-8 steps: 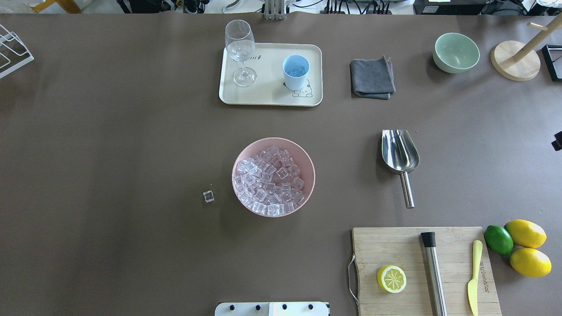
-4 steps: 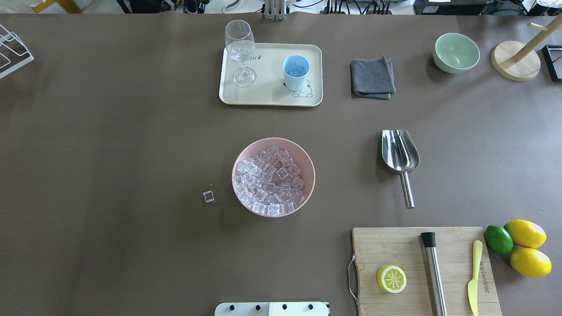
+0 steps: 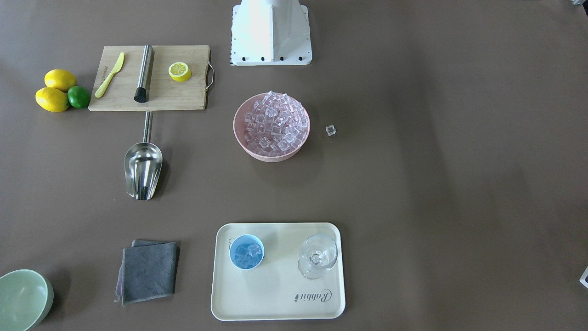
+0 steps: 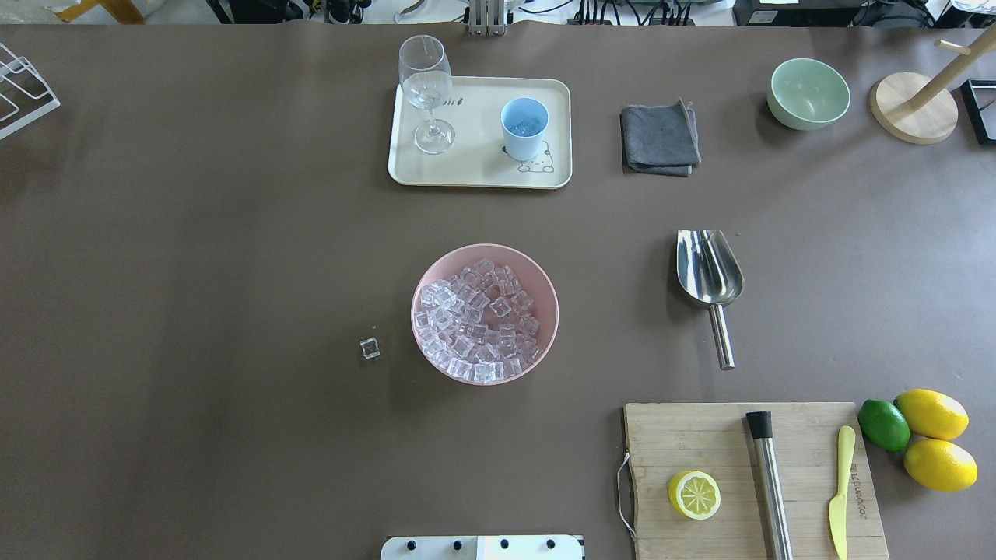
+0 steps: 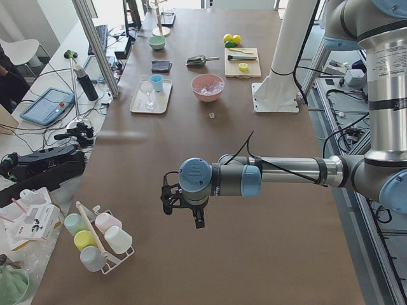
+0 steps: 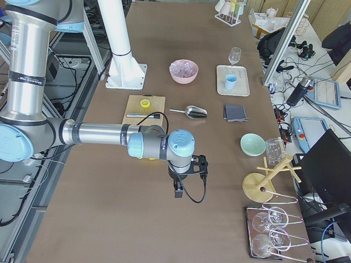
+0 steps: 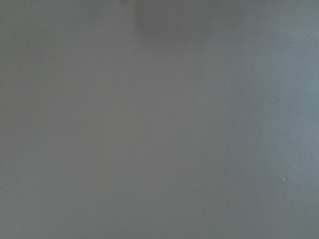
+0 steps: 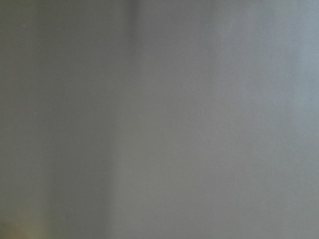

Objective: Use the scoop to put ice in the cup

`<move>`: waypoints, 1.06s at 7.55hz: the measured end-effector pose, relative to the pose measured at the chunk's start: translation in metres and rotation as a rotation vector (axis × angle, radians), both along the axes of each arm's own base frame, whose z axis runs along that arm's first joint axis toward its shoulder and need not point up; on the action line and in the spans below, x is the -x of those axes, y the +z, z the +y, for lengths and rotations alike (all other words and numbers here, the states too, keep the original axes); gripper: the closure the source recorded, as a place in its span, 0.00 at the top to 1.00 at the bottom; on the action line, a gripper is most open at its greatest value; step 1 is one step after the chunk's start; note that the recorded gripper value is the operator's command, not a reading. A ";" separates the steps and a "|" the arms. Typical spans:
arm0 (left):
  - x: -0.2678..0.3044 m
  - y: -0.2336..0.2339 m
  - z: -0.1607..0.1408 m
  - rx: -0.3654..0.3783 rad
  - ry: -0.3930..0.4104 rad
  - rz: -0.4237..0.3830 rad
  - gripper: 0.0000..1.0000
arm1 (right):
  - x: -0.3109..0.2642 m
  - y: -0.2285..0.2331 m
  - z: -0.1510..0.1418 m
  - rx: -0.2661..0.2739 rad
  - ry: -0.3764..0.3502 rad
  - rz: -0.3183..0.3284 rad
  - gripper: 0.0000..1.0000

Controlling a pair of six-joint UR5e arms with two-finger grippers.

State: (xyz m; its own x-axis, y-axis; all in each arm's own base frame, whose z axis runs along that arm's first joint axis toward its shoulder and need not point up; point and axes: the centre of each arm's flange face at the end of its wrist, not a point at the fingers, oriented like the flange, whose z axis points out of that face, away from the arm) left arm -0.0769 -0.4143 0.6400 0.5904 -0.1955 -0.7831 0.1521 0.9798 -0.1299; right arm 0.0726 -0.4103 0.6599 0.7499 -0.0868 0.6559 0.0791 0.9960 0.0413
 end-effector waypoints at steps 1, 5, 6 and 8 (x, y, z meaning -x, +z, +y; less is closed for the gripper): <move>0.000 0.000 0.000 0.000 0.000 0.000 0.98 | 0.000 0.000 0.001 0.023 0.026 -0.027 1.00; 0.002 -0.011 0.002 0.015 -0.004 0.002 0.98 | -0.001 0.010 0.004 0.064 0.050 -0.030 1.00; 0.002 -0.017 0.003 0.017 -0.004 0.005 0.98 | -0.001 0.012 0.004 0.066 0.050 -0.024 1.00; 0.001 -0.013 0.002 0.040 -0.007 0.010 0.98 | -0.002 0.015 0.005 0.072 0.050 -0.018 1.00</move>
State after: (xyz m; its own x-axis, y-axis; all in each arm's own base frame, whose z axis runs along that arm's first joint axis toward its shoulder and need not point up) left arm -0.0780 -0.4120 0.6270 0.5813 -0.2306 -0.7804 0.1574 0.9728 -0.1702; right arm 0.0743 -0.4056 0.6748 0.7401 -0.0018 0.6725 0.0288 0.9992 -0.0291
